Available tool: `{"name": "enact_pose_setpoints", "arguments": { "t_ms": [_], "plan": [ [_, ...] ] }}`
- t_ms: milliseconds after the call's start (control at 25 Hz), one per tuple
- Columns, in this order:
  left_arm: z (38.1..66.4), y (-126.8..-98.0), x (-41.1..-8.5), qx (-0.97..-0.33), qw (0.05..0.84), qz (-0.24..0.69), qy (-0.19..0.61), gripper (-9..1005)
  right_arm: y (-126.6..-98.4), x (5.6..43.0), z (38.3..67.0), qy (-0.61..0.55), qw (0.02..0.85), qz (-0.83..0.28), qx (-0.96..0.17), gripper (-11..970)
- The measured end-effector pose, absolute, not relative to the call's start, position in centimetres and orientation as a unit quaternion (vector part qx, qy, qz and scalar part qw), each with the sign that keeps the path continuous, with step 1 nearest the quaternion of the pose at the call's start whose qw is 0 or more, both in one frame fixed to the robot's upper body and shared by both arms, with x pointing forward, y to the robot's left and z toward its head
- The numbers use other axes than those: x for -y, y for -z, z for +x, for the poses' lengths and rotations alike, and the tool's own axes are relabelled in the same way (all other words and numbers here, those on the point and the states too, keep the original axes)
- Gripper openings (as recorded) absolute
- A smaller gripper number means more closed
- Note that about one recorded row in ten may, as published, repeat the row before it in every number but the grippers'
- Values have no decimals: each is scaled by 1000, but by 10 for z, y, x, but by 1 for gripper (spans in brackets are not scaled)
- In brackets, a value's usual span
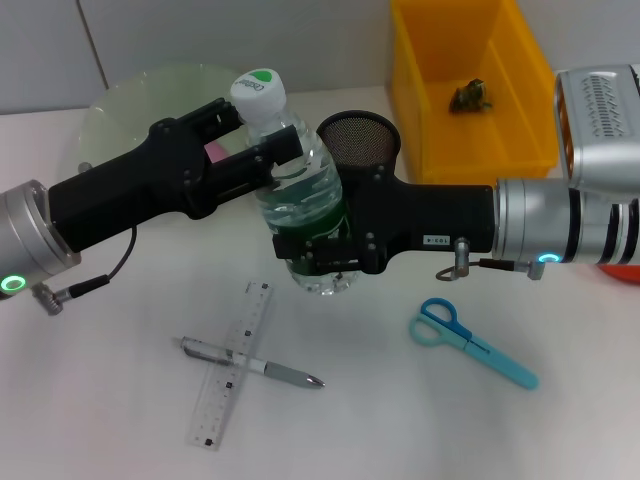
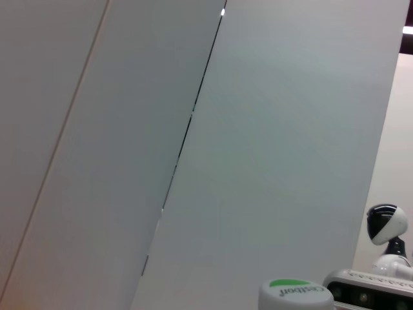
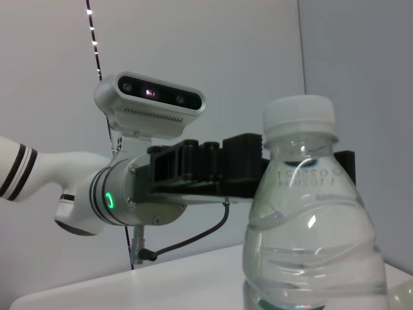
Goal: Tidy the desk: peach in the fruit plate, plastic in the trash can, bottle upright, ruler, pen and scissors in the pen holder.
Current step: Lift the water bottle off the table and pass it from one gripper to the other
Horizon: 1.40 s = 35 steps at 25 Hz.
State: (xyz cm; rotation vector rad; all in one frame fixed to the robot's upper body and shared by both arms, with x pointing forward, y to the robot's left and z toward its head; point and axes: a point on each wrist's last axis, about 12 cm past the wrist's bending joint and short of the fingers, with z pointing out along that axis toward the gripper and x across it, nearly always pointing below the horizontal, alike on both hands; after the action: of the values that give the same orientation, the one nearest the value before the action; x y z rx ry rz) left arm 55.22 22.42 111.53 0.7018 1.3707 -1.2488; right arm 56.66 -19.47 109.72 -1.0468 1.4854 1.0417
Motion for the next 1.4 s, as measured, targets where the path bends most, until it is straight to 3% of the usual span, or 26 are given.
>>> {"name": "enact_pose_setpoints", "arguments": {
  "t_ms": [1400],
  "plan": [
    [553, -1114, -226, -583, 552, 293, 520, 723, -1096, 196, 565, -430, 498, -435, -615, 769]
  ]
}}
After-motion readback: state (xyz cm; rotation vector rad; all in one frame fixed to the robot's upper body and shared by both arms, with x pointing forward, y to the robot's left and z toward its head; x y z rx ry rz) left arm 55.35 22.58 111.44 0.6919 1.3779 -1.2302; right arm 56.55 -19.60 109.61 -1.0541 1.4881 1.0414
